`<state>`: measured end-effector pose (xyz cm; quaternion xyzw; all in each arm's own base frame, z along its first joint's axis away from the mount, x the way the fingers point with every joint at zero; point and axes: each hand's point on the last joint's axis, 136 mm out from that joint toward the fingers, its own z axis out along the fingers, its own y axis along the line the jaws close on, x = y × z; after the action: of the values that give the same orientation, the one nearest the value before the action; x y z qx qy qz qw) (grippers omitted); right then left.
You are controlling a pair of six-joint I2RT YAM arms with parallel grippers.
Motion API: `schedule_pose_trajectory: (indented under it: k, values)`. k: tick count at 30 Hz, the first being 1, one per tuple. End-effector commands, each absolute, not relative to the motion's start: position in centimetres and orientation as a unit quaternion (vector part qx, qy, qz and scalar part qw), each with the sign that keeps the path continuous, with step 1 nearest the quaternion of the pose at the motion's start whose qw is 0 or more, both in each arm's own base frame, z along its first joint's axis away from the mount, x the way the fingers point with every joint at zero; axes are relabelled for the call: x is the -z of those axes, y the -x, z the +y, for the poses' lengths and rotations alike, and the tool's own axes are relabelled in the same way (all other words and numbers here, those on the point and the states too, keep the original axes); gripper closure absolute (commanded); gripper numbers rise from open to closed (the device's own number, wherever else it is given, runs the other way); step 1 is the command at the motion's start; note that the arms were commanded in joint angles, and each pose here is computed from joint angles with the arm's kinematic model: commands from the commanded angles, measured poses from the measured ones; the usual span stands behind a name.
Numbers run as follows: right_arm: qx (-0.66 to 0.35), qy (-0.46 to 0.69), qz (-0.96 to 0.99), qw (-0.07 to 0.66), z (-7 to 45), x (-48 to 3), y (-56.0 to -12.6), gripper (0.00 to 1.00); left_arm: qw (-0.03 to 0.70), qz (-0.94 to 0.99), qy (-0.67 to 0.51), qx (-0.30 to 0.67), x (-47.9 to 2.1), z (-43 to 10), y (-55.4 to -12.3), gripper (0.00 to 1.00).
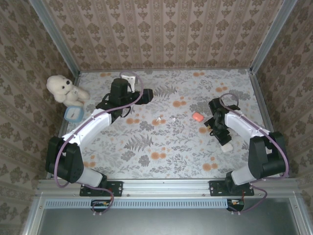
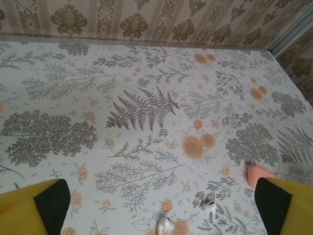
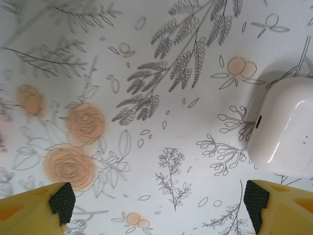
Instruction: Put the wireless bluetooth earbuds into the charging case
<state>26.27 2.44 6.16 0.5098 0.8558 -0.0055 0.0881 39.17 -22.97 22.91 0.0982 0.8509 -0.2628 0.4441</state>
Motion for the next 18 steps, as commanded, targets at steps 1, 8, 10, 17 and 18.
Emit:
schedule_pose_trajectory:
  k: [1, 8, 10, 17, 18]
  values:
    - [0.039, -0.529, 0.841, 0.103, 0.3, -7.6, -24.9, 0.07, 0.456, 0.839, -0.111, 0.276, -24.3, -23.8, -39.1, 0.0]
    - [0.086, -0.512, 0.85, 0.089, -2.4, -7.9, -22.4, 0.04, 0.455, 0.836, -0.123, 0.28, -24.8, -24.5, -38.7, 0.0]
    - [0.104, -0.502, 0.854, 0.085, -3.0, -7.9, -22.2, 0.02, 0.456, 0.835, -0.125, 0.281, -24.9, -24.7, -38.6, 0.0]
    - [0.108, -0.523, 0.842, 0.073, -4.8, -6.3, -23.2, 0.02, 0.458, 0.832, -0.134, 0.283, -25.7, -25.2, -37.8, 0.0]
    - [0.105, -0.53, 0.838, 0.071, -5.0, -6.1, -23.4, 0.02, 0.458, 0.832, -0.135, 0.281, -25.7, -25.2, -37.6, 0.0]
